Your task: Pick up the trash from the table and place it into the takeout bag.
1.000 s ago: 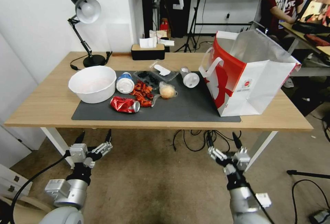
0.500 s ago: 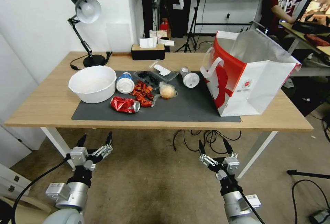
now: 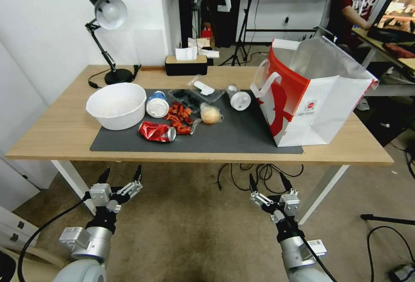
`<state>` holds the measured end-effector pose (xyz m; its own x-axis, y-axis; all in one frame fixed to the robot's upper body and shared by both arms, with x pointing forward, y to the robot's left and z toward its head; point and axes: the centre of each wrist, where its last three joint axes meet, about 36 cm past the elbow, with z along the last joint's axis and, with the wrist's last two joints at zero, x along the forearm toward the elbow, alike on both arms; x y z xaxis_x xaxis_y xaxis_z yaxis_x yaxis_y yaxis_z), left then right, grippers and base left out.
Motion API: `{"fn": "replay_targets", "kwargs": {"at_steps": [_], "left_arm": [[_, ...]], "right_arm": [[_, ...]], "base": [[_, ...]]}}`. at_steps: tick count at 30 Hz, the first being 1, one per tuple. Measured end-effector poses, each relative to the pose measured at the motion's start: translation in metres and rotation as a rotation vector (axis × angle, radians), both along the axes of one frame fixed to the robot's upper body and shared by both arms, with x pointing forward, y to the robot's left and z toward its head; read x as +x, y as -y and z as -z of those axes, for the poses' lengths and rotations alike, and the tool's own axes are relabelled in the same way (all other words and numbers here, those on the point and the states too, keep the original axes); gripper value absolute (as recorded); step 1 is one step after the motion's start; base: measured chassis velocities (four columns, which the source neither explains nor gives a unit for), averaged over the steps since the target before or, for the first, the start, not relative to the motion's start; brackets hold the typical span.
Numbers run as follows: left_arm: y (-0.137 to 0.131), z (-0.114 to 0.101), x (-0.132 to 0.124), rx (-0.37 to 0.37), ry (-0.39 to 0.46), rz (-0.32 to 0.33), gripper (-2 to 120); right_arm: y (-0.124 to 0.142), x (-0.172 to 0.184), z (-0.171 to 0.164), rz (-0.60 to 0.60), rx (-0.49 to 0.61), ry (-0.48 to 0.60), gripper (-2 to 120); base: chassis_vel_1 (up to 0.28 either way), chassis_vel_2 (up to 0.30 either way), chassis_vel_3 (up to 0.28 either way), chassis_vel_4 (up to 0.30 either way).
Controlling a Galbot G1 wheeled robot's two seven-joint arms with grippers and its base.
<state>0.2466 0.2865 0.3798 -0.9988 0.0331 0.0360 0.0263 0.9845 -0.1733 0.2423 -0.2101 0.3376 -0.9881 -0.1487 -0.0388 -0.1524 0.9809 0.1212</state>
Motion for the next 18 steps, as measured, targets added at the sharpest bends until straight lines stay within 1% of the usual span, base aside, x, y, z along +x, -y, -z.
{"fn": "replay_targets", "kwargs": {"at_steps": [2,3,6,7,10,11,14,15,18], "left_arm": [[0.0,0.0,0.001,0.0,-0.001,0.0,100],[0.0,0.0,0.001,0.0,-0.001,0.0,100],[0.0,-0.002,0.002,0.001,0.002,-0.001,100],[0.0,-0.002,0.002,0.001,0.002,-0.001,100],[0.0,-0.003,0.002,0.002,0.004,-0.001,100],[0.0,-0.003,0.002,0.002,0.004,-0.001,100],[0.001,-0.005,0.001,0.003,0.009,-0.003,100],[0.001,-0.005,0.001,0.003,0.009,-0.003,100],[0.003,-0.009,0.0,0.004,0.015,-0.003,100]], "right_arm": [[-0.001,0.005,-0.014,-0.021,0.0,0.024,100],[-0.001,0.005,-0.014,-0.021,0.0,0.024,100],[-0.003,0.023,-0.049,-0.086,0.021,0.073,100],[-0.003,0.023,-0.049,-0.086,0.021,0.073,100],[-0.002,0.049,-0.079,-0.188,0.055,0.104,100],[-0.002,0.049,-0.079,-0.188,0.055,0.104,100],[-0.003,0.082,-0.101,-0.268,0.028,0.153,100],[-0.003,0.082,-0.101,-0.268,0.028,0.153,100],[-0.014,0.106,-0.11,-0.315,0.012,0.164,100]], "base": [[0.0,0.0,0.0,0.0],[0.0,0.0,0.0,0.0],[0.0,0.0,0.0,0.0],[0.0,0.0,0.0,0.0],[0.0,0.0,0.0,0.0],[0.0,0.0,0.0,0.0],[0.0,0.0,0.0,0.0],[0.0,0.0,0.0,0.0],[0.0,0.0,0.0,0.0]]}}
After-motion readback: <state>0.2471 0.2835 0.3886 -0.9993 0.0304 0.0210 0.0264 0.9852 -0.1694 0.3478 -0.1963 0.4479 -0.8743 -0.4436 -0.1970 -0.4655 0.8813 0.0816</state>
